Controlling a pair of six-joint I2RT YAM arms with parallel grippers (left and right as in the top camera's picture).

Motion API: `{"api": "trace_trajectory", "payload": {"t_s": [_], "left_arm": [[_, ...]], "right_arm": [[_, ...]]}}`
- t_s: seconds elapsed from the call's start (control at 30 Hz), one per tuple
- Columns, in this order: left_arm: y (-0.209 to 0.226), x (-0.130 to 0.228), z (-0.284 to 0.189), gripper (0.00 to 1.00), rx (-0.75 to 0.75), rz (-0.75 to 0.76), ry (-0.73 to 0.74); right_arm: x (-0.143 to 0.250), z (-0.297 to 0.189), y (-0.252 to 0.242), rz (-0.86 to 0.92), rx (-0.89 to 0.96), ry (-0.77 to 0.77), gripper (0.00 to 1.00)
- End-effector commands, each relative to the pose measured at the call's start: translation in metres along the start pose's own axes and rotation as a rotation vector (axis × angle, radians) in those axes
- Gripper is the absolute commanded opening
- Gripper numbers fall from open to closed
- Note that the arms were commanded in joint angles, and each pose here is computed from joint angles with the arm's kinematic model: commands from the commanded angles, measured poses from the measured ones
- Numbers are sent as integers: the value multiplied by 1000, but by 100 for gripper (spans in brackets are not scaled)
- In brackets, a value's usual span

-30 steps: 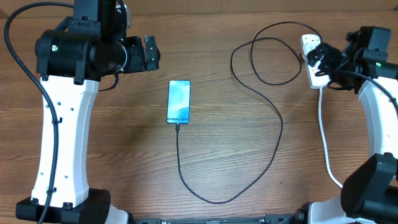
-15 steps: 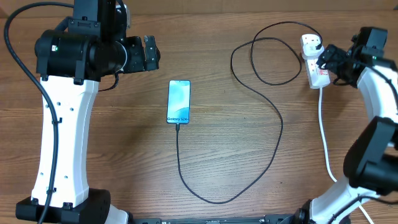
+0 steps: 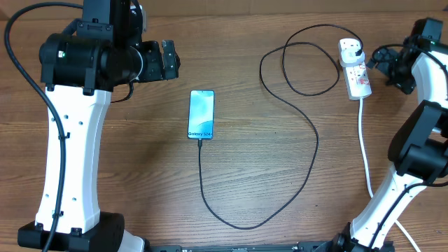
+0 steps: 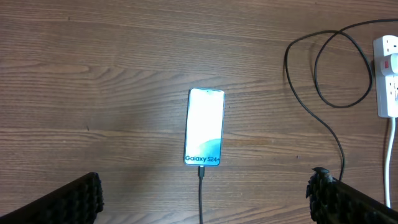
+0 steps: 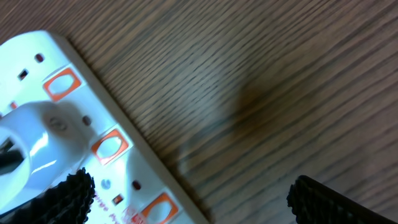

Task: Plug charger to phone and switch on socket

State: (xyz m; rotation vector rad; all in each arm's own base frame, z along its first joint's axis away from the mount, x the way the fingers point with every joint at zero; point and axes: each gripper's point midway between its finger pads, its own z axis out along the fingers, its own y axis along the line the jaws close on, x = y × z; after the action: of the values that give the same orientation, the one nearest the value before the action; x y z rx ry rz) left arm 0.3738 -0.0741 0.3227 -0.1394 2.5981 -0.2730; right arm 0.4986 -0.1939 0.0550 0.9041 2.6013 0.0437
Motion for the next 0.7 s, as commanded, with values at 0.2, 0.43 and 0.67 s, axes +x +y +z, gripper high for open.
{"api": "trace_trajectory", "payload": {"t_s": [0.2, 0.43, 0.67], "left_arm": [[3, 0, 4, 100, -14, 3, 7], [3, 0, 4, 100, -14, 3, 7], [3, 0, 4, 100, -14, 3, 7]], "right_arm": [[-15, 15, 7, 14, -47, -40, 100], [-19, 18, 8, 12, -52, -58, 100], [-20, 19, 11, 11, -70, -63, 100]]}}
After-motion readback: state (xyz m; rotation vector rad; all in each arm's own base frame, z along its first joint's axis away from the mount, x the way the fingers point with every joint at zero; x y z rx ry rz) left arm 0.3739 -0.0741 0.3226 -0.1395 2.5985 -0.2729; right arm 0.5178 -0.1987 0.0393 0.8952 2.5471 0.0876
